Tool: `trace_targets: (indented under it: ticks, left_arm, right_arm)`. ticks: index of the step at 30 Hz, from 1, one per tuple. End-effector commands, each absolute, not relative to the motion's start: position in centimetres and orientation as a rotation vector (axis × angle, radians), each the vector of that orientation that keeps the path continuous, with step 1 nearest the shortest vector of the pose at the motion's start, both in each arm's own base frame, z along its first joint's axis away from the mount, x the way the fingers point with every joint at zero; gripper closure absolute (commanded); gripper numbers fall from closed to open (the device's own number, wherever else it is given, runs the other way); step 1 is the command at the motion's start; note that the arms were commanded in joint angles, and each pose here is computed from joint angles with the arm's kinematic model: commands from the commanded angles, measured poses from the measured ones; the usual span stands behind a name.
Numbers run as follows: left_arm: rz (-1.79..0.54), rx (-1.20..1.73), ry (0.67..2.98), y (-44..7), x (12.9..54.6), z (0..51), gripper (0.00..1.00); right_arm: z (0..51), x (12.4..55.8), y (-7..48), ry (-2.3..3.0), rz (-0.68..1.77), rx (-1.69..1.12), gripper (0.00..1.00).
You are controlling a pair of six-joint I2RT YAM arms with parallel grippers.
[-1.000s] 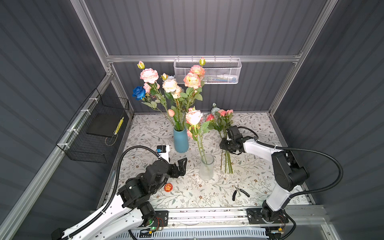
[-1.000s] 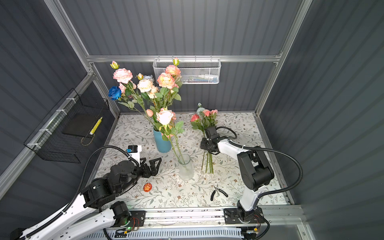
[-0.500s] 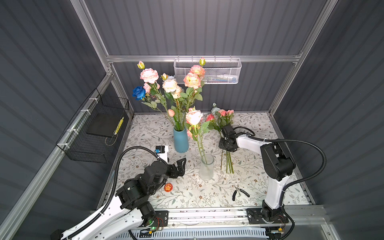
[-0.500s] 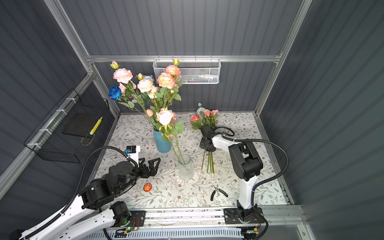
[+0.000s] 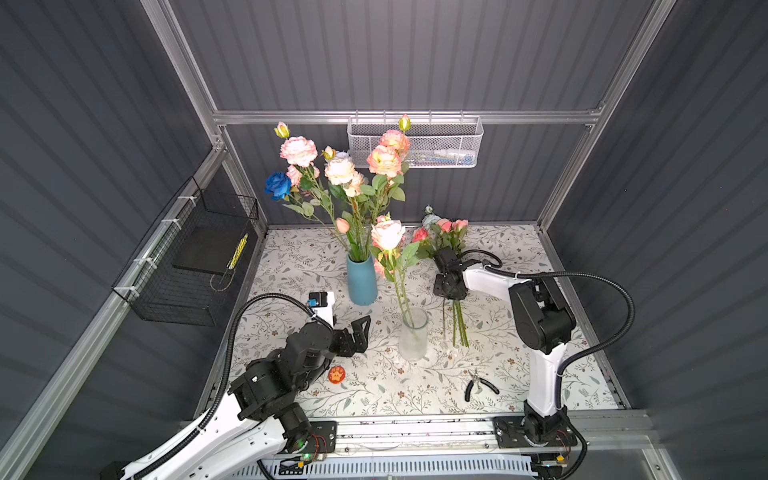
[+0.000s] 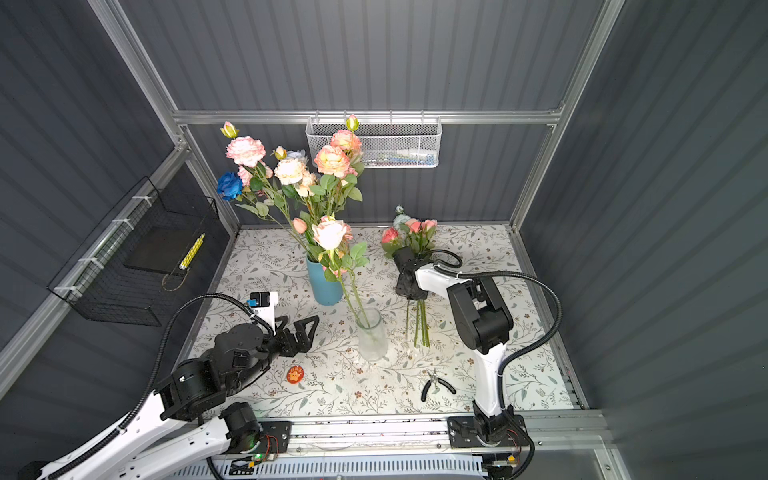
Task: Arrange the flowers into the vase
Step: 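Grasp a pink rose stem from the bundle with the right gripper, then lift the pink rose and carry it toward the clear glass vase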
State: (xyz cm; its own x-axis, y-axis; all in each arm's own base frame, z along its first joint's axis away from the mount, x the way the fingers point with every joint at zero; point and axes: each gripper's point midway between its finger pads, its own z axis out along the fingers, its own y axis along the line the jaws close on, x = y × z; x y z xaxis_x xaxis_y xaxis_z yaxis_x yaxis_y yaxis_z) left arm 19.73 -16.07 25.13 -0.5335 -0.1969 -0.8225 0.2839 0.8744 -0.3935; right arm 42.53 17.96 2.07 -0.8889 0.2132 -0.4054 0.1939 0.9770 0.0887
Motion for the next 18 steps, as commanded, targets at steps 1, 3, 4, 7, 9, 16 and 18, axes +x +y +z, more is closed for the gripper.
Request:
trace_targets:
  ticks: [1,3,4,7,9,16,18]
  left_arm:
    - [-0.587,0.071,2.049,-15.9,19.7,25.2,0.00]
    - [-0.583,0.072,2.048,-15.8,19.7,25.2,0.00]
    - [-0.581,0.071,2.049,-15.8,19.7,25.2,0.00]
    - [-0.582,0.065,2.044,-15.6,19.7,25.3,0.00]
    - [-0.581,0.061,2.043,-15.6,19.7,25.3,0.00]
    - [-0.578,0.059,2.041,-15.5,19.7,25.4,0.00]
    - [-0.575,0.055,2.040,-15.4,19.7,25.4,0.00]
  right_arm:
    - [4.7,43.0,18.5,2.621,0.125,0.234,0.97]
    - [6.6,43.2,19.0,2.561,0.194,0.205,1.00]
    - [7.8,43.2,19.3,2.524,0.229,0.186,1.00]
    - [11.0,42.7,19.6,2.426,0.275,0.138,1.00]
    - [13.2,42.0,19.7,2.366,0.303,0.114,1.00]
    - [20.8,38.1,18.8,2.148,0.380,0.083,1.00]
    - [22.8,36.7,18.8,2.093,0.401,0.059,1.00]
